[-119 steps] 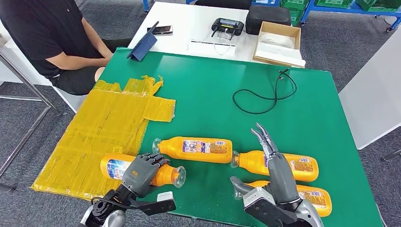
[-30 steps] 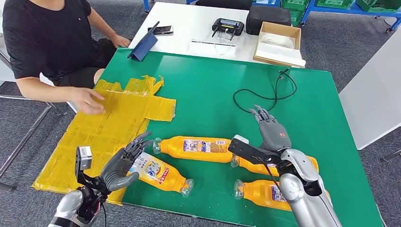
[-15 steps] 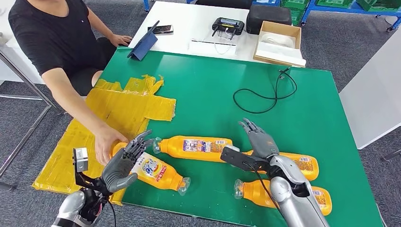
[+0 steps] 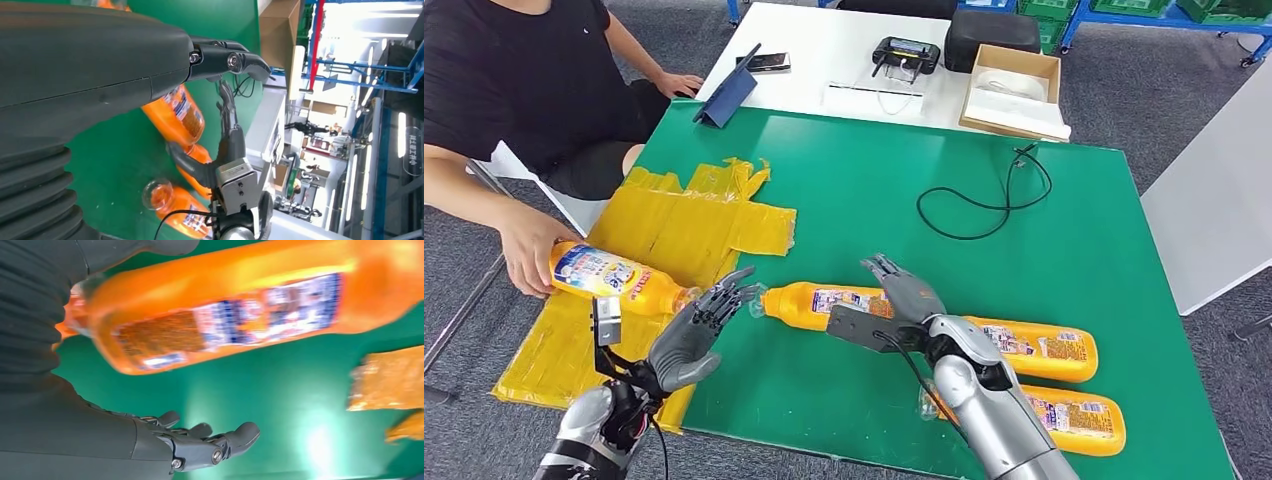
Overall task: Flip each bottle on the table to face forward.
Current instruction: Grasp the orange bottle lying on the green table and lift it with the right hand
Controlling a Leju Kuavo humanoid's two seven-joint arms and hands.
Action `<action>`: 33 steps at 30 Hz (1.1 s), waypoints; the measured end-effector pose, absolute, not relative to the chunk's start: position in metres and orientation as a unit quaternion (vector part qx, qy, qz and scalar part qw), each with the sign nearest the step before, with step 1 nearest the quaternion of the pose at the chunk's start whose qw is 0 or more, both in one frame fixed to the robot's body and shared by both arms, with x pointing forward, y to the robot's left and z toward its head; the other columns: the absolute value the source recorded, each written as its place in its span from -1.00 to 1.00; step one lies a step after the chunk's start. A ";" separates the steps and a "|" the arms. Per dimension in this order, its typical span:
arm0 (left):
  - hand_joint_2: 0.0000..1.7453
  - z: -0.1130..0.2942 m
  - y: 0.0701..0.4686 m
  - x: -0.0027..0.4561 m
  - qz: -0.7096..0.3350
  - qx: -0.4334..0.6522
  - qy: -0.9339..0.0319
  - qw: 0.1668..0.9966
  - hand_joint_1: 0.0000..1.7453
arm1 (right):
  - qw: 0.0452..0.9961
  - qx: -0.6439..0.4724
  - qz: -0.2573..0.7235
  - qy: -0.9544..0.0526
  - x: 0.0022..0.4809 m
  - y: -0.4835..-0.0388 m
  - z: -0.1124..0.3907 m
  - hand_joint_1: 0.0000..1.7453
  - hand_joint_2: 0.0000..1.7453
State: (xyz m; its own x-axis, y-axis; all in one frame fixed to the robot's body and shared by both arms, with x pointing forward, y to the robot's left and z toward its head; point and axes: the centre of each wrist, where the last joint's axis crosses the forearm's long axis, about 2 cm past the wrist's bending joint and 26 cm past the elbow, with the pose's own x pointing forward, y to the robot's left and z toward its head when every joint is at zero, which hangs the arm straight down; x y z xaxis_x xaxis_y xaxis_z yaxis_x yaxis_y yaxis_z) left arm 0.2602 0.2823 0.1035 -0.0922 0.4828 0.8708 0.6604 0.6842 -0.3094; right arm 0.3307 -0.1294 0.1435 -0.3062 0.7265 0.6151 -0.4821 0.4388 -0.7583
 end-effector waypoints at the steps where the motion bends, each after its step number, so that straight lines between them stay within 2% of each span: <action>1: -1.00 0.104 0.282 0.262 -0.081 -0.389 -0.735 0.550 -1.00 | 0.579 -0.096 0.523 -0.618 0.332 -0.125 0.145 -1.00 1.00; 19: -1.00 0.118 0.279 0.291 -0.083 -0.397 -0.727 0.553 -1.00 | 0.551 -0.124 0.614 -0.551 0.343 -0.087 0.151 -1.00 1.00; 27: -1.00 0.131 0.267 0.309 -0.091 -0.410 -0.718 0.554 -1.00 | 0.542 -0.121 0.685 -0.472 0.343 -0.085 0.133 -1.00 1.00; 33: -1.00 0.132 0.262 0.312 -0.093 -0.417 -0.715 0.554 -1.00 | 0.540 -0.124 0.699 -0.452 0.344 -0.087 0.127 -1.00 1.00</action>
State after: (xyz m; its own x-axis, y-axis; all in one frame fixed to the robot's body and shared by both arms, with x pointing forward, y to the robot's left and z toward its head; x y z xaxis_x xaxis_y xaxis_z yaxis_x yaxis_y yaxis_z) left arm 0.3123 0.2618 0.1321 -0.0395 0.4933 0.8690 0.6985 0.6355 -0.3289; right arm 0.3441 -0.0867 0.1271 -0.3853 0.8674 0.3150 -0.6429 -0.0074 -0.7659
